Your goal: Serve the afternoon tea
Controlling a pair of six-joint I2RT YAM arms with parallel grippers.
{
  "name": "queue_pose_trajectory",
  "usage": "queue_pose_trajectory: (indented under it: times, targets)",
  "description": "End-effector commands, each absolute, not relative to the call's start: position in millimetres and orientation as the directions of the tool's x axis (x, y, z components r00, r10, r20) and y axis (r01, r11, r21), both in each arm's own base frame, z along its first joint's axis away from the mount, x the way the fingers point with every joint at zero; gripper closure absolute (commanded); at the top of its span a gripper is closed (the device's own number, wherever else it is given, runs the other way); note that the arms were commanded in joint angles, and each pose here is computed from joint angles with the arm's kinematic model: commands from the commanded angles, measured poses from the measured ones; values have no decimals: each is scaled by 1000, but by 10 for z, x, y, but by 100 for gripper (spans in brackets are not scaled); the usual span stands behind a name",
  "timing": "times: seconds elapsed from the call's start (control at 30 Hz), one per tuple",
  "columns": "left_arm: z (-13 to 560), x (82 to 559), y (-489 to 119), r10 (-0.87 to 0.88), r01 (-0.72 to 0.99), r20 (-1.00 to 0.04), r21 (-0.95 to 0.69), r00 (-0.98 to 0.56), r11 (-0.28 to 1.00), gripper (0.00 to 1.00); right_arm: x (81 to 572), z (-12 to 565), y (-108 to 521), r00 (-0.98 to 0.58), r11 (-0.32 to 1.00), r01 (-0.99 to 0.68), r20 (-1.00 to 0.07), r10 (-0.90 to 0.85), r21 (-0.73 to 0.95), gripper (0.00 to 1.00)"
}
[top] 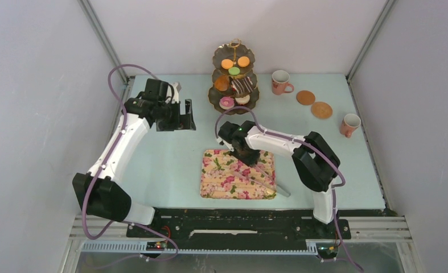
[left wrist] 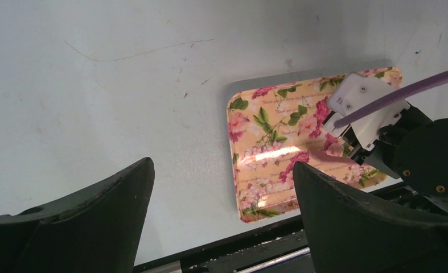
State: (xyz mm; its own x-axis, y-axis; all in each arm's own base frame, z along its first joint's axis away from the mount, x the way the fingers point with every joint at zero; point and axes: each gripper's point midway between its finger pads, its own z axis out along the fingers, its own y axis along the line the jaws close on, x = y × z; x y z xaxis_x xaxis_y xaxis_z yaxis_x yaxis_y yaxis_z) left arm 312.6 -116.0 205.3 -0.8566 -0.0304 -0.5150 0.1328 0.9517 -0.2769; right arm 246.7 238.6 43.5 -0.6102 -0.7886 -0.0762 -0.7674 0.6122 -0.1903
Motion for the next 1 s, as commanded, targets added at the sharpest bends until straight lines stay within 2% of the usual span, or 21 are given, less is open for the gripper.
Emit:
queue_pose_trajectory:
  times: [0.0, 0.13, 0.2, 0.3, 0.4, 0.47, 0.57, 0.67, 0.97]
  targets:
    - [2125, 3073, -1058, -5, 148, -551, -233, -835, 961, 2, 2555, 479, 2457, -602, 609, -774, -98, -793, -174, 77]
    - [2099, 3068, -1035, 1, 146, -547, -222, -837, 964, 2, 2700, 660, 2505, -633, 655, -737, -167, -756, -169, 66]
    - [2108, 3078, -1019, 2, 144, -552, -214, -834, 966, 2, 2861, 937, 2480, -681, 729, -666, -272, -680, -157, 57]
    - [2111, 3087, -1021, 7, 149, -555, -212, -832, 966, 2, 3170, 1419, 2348, -725, 849, -522, -482, -492, -81, 45]
    - [2083, 3096, -1047, 7, 155, -548, -224, -836, 962, 2, 3508, 1710, 1991, -738, 940, -339, -612, -284, -27, 42]
    - [2072, 3099, -1072, 8, 162, -545, -235, -838, 958, 2, 3773, 1773, 1603, -743, 991, -136, -661, -99, 5, 42]
    - [2061, 3104, -1090, 10, 169, -545, -242, -839, 955, 2, 4183, 1679, 1012, -719, 983, 165, -673, 172, 75, 47]
    - [2062, 3104, -1094, 18, 178, -547, -240, -837, 954, 2, 4593, 1569, 583, -684, 937, 332, -657, 317, 107, 53]
    - [1958, 2983, -939, 40, 157, -537, -173, -843, 972, 2, 5611, 1328, -53, -629, 879, 453, -647, 432, 146, 59]
